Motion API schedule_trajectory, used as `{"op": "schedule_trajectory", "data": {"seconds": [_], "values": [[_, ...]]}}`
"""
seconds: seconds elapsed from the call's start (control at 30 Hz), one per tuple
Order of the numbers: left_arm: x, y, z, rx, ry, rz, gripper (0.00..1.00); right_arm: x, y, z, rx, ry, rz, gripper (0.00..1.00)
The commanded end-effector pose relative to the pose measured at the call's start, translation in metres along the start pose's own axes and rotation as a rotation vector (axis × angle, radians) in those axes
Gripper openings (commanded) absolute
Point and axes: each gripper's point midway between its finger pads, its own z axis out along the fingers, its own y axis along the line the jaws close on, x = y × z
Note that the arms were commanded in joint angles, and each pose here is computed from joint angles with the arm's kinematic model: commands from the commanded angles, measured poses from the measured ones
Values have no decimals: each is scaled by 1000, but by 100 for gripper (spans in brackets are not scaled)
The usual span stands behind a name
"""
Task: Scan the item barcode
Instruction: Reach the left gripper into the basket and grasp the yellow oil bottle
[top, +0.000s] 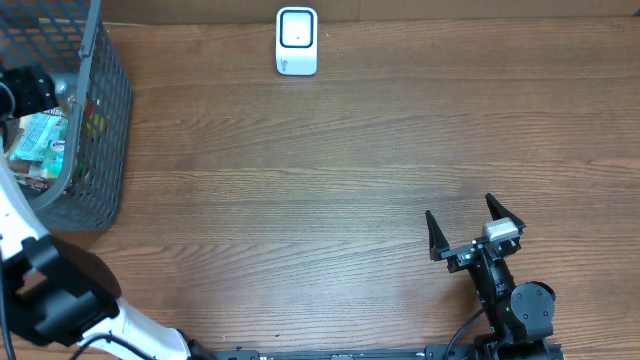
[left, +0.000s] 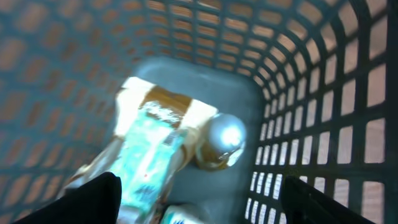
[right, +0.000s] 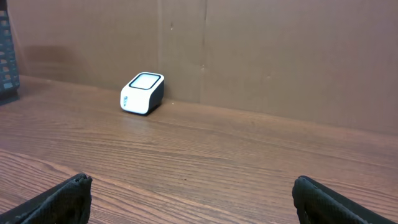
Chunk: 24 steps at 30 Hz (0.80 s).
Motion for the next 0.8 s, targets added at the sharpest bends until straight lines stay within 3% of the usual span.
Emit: {"op": "schedule_trajectory", "data": {"seconds": [0.0, 0.4, 0.57, 0.67, 0.77], "values": [[0, -14, 20, 108, -9, 151, 83, 3, -2, 0, 9, -1, 2, 100], [45, -14, 95, 199, 112, 201, 85, 3, -2, 0, 9, -1, 2, 100], [54, -15, 116, 213, 129, 197, 66, 3, -2, 0, 9, -1, 2, 100], [48, -16, 117, 213, 104, 207, 62, 3, -2, 0, 9, -1, 2, 100], [41, -15, 117, 205, 80, 216, 44, 3, -2, 0, 9, -1, 2, 100]]}}
